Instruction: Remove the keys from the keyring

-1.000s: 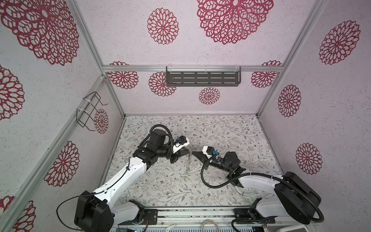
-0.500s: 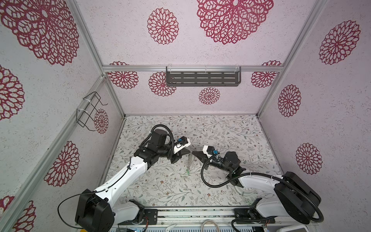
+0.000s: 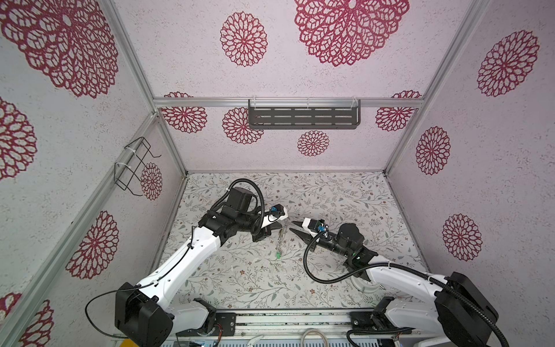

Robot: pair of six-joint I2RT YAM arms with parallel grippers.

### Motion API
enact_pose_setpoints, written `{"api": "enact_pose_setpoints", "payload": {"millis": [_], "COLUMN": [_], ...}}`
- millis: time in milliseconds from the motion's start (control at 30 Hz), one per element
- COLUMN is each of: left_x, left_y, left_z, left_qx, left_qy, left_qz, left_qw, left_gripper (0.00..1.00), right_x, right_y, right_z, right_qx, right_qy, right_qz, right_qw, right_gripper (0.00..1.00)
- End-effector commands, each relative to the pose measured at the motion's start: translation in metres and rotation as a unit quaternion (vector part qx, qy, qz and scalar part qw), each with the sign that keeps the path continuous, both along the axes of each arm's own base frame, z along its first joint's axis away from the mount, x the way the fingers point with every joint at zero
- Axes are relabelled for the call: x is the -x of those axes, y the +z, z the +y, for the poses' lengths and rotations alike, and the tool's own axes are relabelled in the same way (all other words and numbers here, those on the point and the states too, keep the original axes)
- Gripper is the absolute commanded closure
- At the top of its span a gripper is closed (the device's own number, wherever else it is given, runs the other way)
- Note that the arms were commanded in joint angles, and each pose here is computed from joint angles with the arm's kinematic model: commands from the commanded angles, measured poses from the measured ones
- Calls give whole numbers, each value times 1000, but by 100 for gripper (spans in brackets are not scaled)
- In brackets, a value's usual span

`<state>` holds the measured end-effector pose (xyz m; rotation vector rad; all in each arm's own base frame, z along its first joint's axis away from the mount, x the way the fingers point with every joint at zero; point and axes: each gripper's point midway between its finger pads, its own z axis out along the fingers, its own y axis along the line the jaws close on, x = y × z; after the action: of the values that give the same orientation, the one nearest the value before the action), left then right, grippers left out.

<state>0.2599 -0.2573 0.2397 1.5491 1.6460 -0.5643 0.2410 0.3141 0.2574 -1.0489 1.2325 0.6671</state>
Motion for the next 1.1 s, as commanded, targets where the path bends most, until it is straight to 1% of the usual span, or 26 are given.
{"api": "enact_pose_setpoints", "payload": {"millis": [0,167,333,633,733,867,1067], "left_x": [6,7,7,7,7,7,7], "left_y": [-5,-4,-1,0,-1,0,-1], "left_z": [3,5,5,1,0,-2,-3], "left_qx": [-37,-55,-52,-50,-51,-50,-51], "left_qy": [-22,-25,-23,-27,-29,-31,-34], "left_qz": [-12,-18,-23,-25,-24,-24,-24], "left_qw": [999,998,998,998,998,998,998], "left_gripper": [100,100,100,100,100,100,100], "right_x": [5,8,10,11,10,10,11], "right_y": [10,8,-1,-2,2,5,7], "right_z": [8,15,20,24,25,27,28], "right_qx": [4,-3,0,-8,-19,-29,-33], "right_qy": [26,44,58,69,70,75,79], "right_qz": [-14,-4,15,22,20,19,20], "right_qw": [1000,999,998,997,997,997,996], "right_gripper": [75,78,79,79,79,81,87]}}
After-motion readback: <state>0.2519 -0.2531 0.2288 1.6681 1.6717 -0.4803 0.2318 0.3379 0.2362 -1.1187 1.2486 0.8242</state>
